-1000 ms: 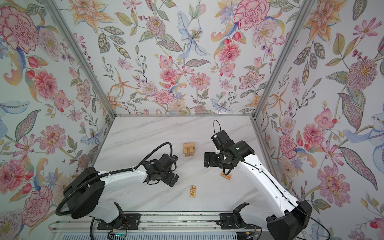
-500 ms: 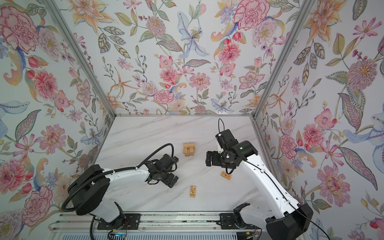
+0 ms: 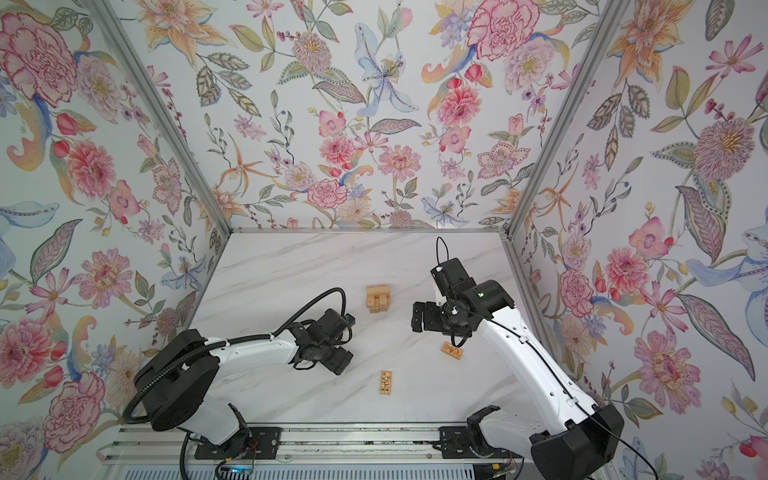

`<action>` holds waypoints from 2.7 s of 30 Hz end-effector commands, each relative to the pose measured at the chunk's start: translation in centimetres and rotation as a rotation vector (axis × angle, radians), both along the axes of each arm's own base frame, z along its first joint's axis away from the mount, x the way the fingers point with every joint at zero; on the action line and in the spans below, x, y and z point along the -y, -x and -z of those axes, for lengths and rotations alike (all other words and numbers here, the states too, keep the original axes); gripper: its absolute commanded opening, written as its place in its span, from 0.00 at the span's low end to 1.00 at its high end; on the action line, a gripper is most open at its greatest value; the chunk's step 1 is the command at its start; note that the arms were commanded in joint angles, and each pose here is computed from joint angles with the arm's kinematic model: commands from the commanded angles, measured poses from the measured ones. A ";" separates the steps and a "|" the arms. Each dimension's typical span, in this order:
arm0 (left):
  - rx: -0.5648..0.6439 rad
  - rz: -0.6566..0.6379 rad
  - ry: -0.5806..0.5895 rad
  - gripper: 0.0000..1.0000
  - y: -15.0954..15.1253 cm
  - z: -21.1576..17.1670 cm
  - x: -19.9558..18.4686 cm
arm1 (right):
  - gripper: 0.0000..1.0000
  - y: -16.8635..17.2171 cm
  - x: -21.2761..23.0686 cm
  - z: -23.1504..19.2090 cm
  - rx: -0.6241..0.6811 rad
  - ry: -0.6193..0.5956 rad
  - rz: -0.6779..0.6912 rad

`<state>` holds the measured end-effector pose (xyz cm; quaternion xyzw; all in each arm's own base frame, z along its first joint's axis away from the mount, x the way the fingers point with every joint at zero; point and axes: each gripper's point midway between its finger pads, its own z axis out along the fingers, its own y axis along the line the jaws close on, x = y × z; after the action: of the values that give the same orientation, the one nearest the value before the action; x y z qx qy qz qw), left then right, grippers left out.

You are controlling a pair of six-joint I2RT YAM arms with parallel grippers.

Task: Build the wood block tower
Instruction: 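Lift the plain block with the left gripper and carry it above the structure, then lower the plain block onto the structure and open the left gripper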

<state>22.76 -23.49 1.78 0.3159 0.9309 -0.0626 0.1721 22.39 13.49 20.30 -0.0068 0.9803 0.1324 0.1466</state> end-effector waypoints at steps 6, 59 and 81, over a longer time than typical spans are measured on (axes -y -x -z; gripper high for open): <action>-0.006 -0.061 0.051 0.65 -1.0 -1.6 1.1 | 0.99 -0.1 0.4 0.0 -0.004 0.005 -0.004; 0.028 -0.661 0.006 0.67 -15.3 -8.5 10.5 | 0.99 -3.9 8.7 0.4 0.091 -0.037 0.187; 0.021 -0.660 0.014 0.71 -16.1 -7.1 11.8 | 0.99 -3.1 9.3 0.4 0.107 -0.026 0.203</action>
<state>38.23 -35.14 9.04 0.0021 0.9814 -0.0110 0.1916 25.69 4.56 19.76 0.0900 0.9660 0.1322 0.2030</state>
